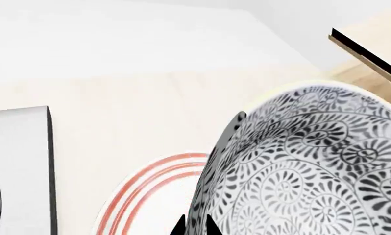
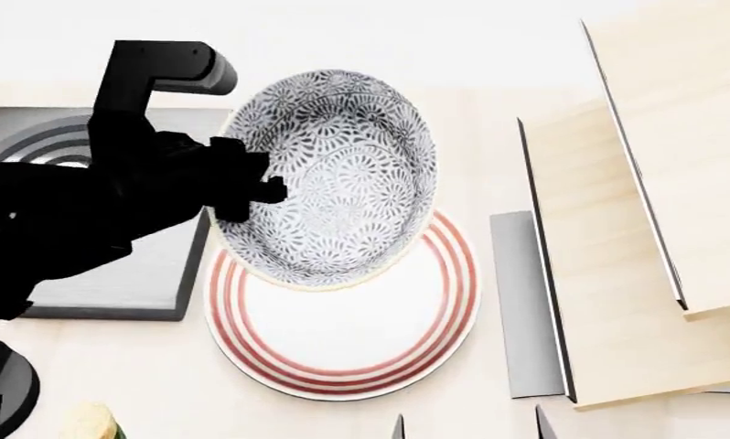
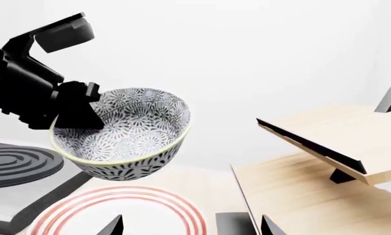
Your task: Pick up the akita bowl and put it on the plate.
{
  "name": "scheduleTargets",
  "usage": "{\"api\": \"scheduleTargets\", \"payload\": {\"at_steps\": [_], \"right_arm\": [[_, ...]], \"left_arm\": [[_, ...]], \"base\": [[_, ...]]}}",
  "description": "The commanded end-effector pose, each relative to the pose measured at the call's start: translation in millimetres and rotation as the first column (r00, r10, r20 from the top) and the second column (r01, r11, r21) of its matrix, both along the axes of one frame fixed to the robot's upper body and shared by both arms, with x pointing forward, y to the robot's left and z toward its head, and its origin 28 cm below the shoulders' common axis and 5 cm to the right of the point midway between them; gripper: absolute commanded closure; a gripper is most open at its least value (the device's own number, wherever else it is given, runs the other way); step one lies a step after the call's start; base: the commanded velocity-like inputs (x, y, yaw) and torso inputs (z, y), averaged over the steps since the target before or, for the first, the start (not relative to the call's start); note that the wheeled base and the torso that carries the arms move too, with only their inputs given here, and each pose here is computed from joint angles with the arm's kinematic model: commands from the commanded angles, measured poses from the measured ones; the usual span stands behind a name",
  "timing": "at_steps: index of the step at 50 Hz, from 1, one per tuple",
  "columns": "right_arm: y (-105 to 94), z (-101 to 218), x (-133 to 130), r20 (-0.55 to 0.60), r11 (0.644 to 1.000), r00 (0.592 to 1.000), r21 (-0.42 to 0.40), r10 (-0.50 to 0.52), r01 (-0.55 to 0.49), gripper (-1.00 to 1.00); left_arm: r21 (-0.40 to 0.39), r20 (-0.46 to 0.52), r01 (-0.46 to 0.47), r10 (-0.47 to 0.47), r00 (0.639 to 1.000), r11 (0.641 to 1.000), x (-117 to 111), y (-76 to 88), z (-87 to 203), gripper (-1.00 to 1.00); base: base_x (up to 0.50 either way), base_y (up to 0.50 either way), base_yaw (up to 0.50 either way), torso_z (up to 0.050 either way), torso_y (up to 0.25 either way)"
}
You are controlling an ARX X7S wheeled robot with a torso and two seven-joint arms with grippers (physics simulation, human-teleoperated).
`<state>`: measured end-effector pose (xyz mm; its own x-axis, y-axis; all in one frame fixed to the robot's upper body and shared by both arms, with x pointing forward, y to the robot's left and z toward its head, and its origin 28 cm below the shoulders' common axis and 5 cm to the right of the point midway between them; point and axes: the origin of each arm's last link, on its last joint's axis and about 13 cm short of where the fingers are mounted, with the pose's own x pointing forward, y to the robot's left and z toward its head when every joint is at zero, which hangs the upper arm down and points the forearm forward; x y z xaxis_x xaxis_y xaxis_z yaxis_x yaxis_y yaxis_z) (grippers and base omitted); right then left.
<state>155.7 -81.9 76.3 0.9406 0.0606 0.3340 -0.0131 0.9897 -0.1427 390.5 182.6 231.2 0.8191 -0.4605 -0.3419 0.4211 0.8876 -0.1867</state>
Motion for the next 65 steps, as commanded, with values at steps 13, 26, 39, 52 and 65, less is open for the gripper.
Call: {"api": "scheduleTargets", "payload": {"at_steps": [13,26,39,52,65], "right_arm": [[0.6,-1,1,-0.006,1.0,1.0,-0.001,0.001,-0.001,-1.0],[0.7,-2,0,-0.005,1.0,1.0,-0.004,0.002,-0.002,-1.0],[0.8,-1,0,-0.006,1.0,1.0,-0.004,0.002,-0.002,-1.0],[1.0,-1,0,-0.007,1.0,1.0,-0.005,0.004,-0.004,-1.0],[0.9,-2,1,-0.01,1.0,1.0,-0.004,0.005,-0.005,-1.0]], "left_arm": [[-0.02,-0.117,0.045,-0.047,0.992,0.999,-10,0.5,10,1.0],[-0.02,-0.117,0.045,-0.047,0.992,0.999,-10,0.5,10,1.0],[0.103,-0.051,-0.064,0.07,0.996,0.993,5,-5.3,-17,1.0],[0.132,-0.011,-0.013,0.015,1.0,0.991,3,-4.1,-13,1.0],[0.113,0.01,-0.028,0.027,1.0,0.993,6,-4.0,-18,1.0]], "base": [[0.0,0.0,0.0,0.0,0.0],[0.0,0.0,0.0,0.0,0.0],[0.0,0.0,0.0,0.0,0.001],[0.0,0.0,0.0,0.0,0.0],[0.0,0.0,0.0,0.0,0.0]]}}
